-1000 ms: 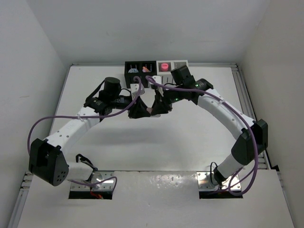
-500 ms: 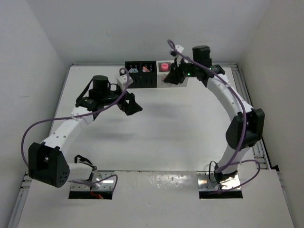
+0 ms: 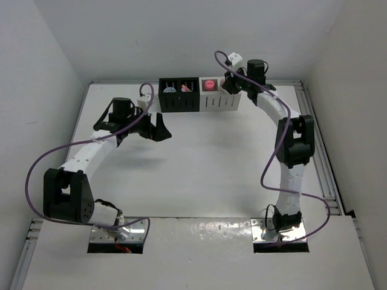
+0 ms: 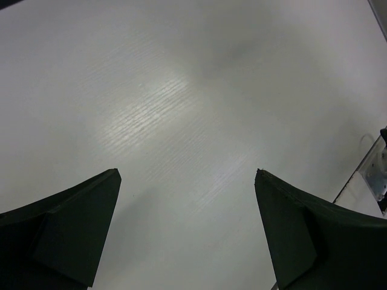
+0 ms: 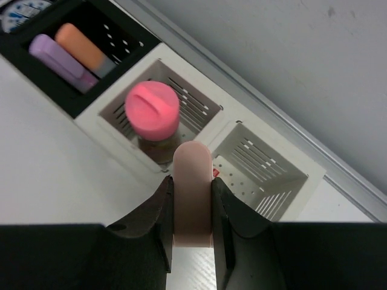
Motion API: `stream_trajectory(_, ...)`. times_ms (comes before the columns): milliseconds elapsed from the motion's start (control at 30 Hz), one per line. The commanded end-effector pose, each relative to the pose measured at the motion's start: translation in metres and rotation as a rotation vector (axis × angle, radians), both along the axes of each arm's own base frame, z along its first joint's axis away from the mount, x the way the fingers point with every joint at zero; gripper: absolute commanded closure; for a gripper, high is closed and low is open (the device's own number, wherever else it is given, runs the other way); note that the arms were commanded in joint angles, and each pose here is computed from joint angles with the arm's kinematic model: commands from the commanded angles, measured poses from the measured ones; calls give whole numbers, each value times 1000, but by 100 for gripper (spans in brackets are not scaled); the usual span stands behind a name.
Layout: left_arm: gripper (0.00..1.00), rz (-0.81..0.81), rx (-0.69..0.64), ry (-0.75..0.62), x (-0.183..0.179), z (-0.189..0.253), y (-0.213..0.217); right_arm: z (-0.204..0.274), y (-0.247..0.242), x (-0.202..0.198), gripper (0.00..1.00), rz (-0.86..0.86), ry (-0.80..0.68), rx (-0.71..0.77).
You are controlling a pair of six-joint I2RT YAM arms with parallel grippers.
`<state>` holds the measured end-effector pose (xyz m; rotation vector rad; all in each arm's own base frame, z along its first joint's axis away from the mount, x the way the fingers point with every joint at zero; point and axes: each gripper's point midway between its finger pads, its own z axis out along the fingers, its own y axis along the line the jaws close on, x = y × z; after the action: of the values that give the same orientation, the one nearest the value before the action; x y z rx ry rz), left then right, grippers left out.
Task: Sort the stationery into containers
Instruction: Place the stationery into the container
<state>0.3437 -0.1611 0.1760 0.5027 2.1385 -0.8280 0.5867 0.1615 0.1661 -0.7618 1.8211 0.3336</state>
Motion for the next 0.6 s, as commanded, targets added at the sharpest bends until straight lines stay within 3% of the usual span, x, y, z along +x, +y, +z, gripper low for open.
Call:
stream_trajectory(0,0,41,-32,-2,6,4,6,55,-7,36,100,-28,-220,-1)
stream_trajectory(333,0,57,-53,22,5,-7,9,50,-28,53,100,-23,-255,-14)
stream_trajectory(567,0,101,-45,-7,23,0,19,35,-30,50,100,54,-249,-1)
